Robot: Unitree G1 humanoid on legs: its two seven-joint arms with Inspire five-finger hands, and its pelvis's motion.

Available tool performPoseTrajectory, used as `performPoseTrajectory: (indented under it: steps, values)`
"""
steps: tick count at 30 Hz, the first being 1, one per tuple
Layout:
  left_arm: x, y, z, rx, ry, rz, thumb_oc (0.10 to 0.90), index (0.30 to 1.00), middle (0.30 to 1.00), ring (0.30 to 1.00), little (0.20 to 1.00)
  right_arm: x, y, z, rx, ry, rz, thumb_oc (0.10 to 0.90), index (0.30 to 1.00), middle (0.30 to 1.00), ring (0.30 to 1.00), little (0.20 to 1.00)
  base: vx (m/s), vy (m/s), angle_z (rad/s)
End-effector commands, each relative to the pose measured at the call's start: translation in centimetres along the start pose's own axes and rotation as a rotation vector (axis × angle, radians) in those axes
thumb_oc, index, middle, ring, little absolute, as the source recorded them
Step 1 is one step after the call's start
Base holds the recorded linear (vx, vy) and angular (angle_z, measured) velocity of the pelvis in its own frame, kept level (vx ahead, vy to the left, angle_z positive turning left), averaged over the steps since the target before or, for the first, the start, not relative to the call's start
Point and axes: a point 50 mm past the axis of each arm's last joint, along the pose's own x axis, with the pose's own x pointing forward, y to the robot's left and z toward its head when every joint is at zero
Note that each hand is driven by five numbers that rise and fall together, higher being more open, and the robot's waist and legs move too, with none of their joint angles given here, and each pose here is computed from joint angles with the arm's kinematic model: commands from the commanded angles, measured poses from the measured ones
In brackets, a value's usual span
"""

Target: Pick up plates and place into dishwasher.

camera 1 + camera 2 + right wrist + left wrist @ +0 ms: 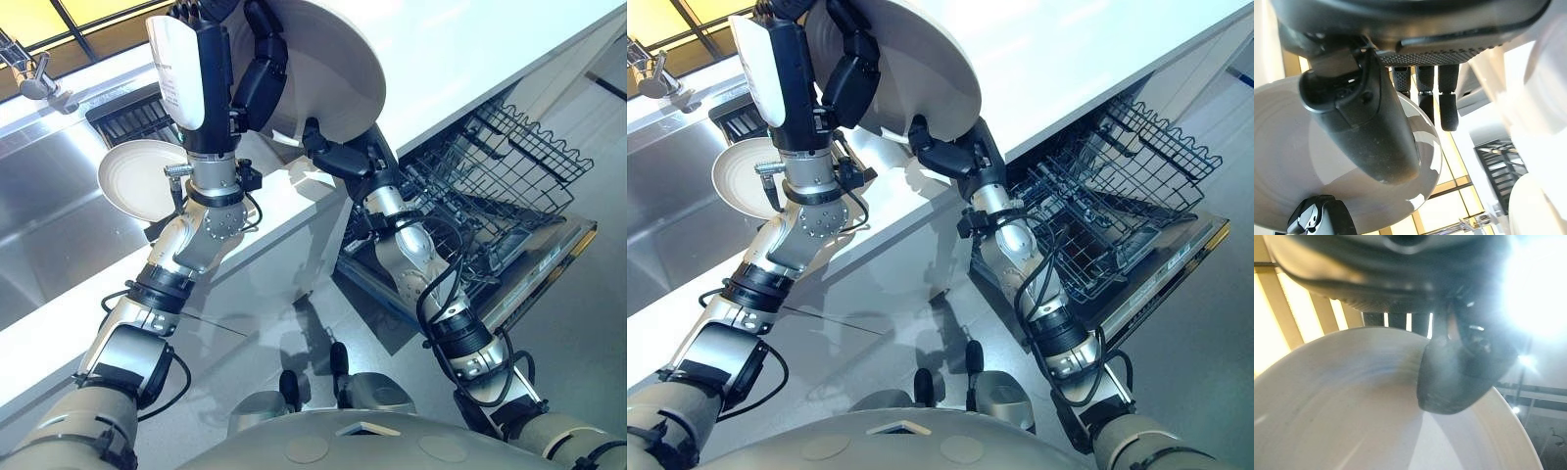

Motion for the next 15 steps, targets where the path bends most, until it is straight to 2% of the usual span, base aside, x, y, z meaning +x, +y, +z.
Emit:
performPoseTrajectory:
  steps: [1, 2, 3, 6, 9, 12, 15]
  values:
    - [-0.6, 1.5, -1.9, 0.006, 0.107, 0.001, 0.267, 0.444, 0.444, 0.444, 0.367, -0.3, -2.3, 7.1, 0.068, -0.398, -0.084, 0.1, 0.3, 0.3, 0.3, 0.2, -0.01, 0.052, -0.02]
    - [-1.1, 1.4, -2.3, -0.003, 0.152, -0.026, 0.594, 0.724, 0.724, 0.724, 0.694, -0.4, -2.4, 7.1, 0.062, -0.399, -0.083, 0.1, 0.3, 0.3, 0.3, 0.2, -0.02, 0.047, -0.02]
    - [-2.0, 1.2, -3.2, -0.052, 0.248, -0.068, 0.8, 0.9, 0.9, 0.9, 0.9, -0.6, -2.7, 7.0, 0.049, -0.403, -0.083, 0.1, 0.3, 0.3, 0.3, 0.2, -0.03, 0.048, -0.02]
    - [-4.2, 0.5, -5.0, -0.2, 0.492, -0.156, 0.8, 0.9, 0.9, 0.9, 0.9, -0.9, -3.3, 7.1, 0.012, -0.414, -0.086, 0.1, 0.3, 0.3, 0.3, 0.2, 0.0, 0.013, -0.01]
    - [-6.1, -0.1, -6.1, -0.275, 0.64, -0.222, 0.8, 0.9, 0.9, 0.9, 0.9, -1.0, -3.9, 7.5, -0.032, -0.434, -0.098, 0.1, 0.3, 0.3, 0.3, 0.2, -0.01, -0.002, 0.0]
    - [-7.1, -0.2, -6.7, -0.262, 0.7, -0.264, 0.8, 0.9, 0.9, 0.9, 0.9, -1.1, -4.6, 8.0, -0.063, -0.446, -0.116, 0.1, 0.3, 0.3, 0.3, 0.2, -0.01, -0.012, 0.0]
    - [-7.9, 0.9, -7.8, -0.204, 0.747, -0.277, 0.8, 0.9, 0.9, 0.9, 0.9, -1.4, -6.0, 9.0, -0.105, -0.47, -0.158, 0.1, 0.3, 0.3, 0.3, 0.2, -0.03, -0.044, 0.0]
